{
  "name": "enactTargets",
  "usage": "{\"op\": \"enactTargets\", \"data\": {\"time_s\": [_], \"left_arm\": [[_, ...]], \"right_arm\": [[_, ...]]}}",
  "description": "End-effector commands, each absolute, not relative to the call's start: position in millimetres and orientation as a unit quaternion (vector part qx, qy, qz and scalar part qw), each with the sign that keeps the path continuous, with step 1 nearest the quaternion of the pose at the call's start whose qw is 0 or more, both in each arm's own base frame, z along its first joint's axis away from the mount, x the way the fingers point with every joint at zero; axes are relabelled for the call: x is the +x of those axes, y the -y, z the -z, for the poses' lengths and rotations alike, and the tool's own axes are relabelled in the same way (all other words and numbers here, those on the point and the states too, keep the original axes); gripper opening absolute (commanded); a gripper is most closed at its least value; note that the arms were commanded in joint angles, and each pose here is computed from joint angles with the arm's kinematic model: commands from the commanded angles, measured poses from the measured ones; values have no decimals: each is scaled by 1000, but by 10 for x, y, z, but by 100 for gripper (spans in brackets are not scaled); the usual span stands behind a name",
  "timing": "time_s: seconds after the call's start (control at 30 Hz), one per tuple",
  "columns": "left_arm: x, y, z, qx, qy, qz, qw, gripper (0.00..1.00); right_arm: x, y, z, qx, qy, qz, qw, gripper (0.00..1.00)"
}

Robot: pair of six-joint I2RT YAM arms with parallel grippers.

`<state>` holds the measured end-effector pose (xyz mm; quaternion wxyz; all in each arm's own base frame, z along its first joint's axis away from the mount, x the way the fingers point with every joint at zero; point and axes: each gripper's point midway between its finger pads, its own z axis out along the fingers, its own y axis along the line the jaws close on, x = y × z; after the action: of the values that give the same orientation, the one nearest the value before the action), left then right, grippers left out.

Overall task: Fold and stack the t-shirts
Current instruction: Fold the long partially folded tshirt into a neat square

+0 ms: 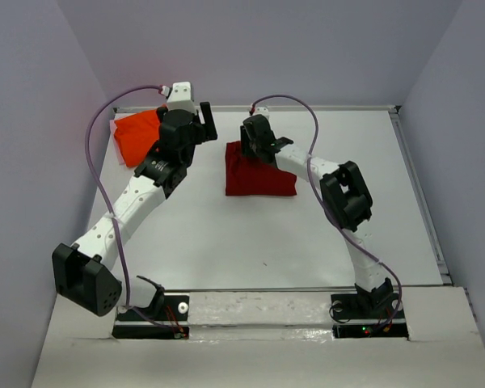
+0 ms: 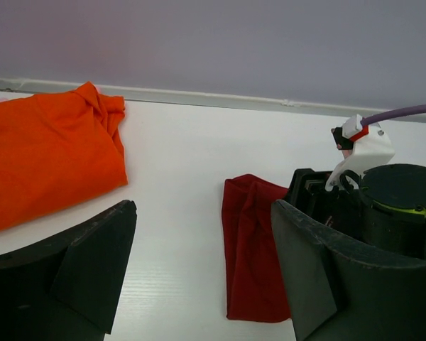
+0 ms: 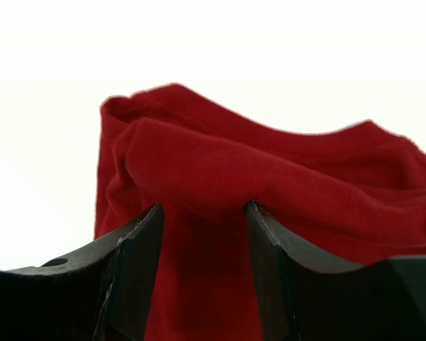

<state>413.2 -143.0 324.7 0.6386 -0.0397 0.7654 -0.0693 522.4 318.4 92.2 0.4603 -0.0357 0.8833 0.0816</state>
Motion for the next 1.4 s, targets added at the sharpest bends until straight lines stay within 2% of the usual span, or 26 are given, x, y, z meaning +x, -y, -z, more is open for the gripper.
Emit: {"op": "enactTargets", "data": {"time_s": [0.0, 0.4, 0.73, 0.87, 1.0, 1.1, 1.37], "left_arm": [[4057, 1316, -3590, -53, -736, 72, 672, 86], [4046, 1319, -3607, -49, -735, 73, 673, 86], [4057, 1382, -3575, -42, -738, 85, 668, 86], [4050, 1393, -3587, -40, -737, 89, 669, 86], [4054, 1390, -3567, -41, -738, 87, 668, 86], [4072, 1396, -3539, -40, -740, 86, 666, 86], [4114, 1480, -3436, -40, -749, 102, 654, 86]], "right_arm": [[5420, -3254, -1221, -38, -863, -77, 497, 56], [5713, -3153, -680, -30, -879, -66, 471, 56], [5875, -3167, -991, -55, -860, -65, 503, 56], [5908, -3167, -1426, -75, -840, -65, 534, 56], [5813, -3160, -1781, -90, -828, -79, 547, 57], [5566, -3105, -2051, -100, -833, -99, 535, 57], [4735, -2862, -1784, -117, -873, -112, 460, 57]]}}
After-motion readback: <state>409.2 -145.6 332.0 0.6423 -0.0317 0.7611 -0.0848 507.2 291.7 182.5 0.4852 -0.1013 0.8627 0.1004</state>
